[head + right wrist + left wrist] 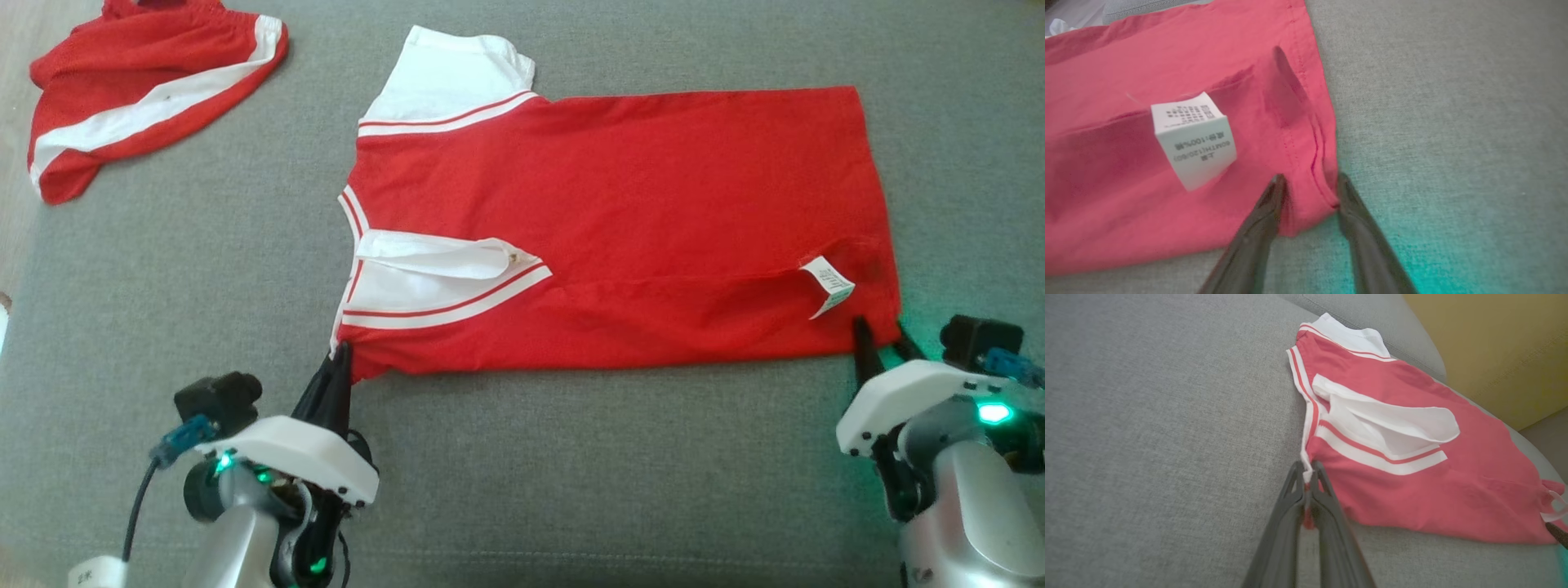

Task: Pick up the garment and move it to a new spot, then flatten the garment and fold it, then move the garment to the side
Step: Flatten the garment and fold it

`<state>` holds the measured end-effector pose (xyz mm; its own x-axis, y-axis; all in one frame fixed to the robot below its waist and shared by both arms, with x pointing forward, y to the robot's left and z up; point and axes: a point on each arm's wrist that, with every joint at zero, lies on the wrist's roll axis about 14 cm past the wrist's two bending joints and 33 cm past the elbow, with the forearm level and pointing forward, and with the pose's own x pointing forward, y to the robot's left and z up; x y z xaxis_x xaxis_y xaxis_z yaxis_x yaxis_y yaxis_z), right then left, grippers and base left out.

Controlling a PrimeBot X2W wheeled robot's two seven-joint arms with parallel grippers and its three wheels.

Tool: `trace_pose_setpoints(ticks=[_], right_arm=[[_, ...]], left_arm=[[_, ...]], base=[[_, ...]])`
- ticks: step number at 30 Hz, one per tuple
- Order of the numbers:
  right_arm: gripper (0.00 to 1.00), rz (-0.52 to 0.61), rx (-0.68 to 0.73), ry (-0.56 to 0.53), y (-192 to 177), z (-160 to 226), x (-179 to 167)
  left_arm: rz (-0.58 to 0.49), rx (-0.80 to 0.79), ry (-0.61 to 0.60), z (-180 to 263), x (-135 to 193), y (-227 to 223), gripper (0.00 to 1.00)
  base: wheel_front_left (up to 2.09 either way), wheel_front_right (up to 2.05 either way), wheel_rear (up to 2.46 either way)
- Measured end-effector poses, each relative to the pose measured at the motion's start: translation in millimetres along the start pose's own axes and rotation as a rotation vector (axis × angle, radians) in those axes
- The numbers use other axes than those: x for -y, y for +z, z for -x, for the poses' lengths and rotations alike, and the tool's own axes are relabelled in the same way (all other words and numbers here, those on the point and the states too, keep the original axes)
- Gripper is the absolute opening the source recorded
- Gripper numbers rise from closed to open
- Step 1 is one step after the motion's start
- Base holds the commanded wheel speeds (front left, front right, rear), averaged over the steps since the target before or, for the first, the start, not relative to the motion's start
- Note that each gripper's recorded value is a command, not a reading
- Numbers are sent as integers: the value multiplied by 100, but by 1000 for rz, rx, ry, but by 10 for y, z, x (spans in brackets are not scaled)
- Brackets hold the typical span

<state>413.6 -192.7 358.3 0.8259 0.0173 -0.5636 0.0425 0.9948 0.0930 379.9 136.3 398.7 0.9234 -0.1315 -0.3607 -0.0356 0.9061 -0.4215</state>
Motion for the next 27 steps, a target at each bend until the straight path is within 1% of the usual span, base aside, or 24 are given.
trace_pose_setpoints(ticks=[1,8,12,14,17,21,23,27], right_arm=[[0,-6,-1,3,3,-3,-9],[0,-49,53,6,104,74,0],[0,-63,122,2,270,201,44],[0,-58,129,-4,286,293,80],[0,-55,98,-20,166,462,154],[0,-79,19,-33,-123,660,224],[0,-85,-11,-42,-230,721,256],[0,-117,-30,-44,-323,766,272]], left_arm=[[-1,7,-2,1,8,11,0],[-9,77,-35,12,107,188,0],[-19,130,-67,82,187,355,0],[-26,132,-72,159,193,371,0],[-21,117,-80,299,203,340,0],[-18,46,-63,461,152,167,0],[-6,5,-43,523,115,49,0],[3,-57,-16,591,49,-147,0]], base=[[0,0,0],[0,0,0],[0,0,0],[0,0,0],[0,0,0],[0,0,0],[0,0,0],[0,0,0]])
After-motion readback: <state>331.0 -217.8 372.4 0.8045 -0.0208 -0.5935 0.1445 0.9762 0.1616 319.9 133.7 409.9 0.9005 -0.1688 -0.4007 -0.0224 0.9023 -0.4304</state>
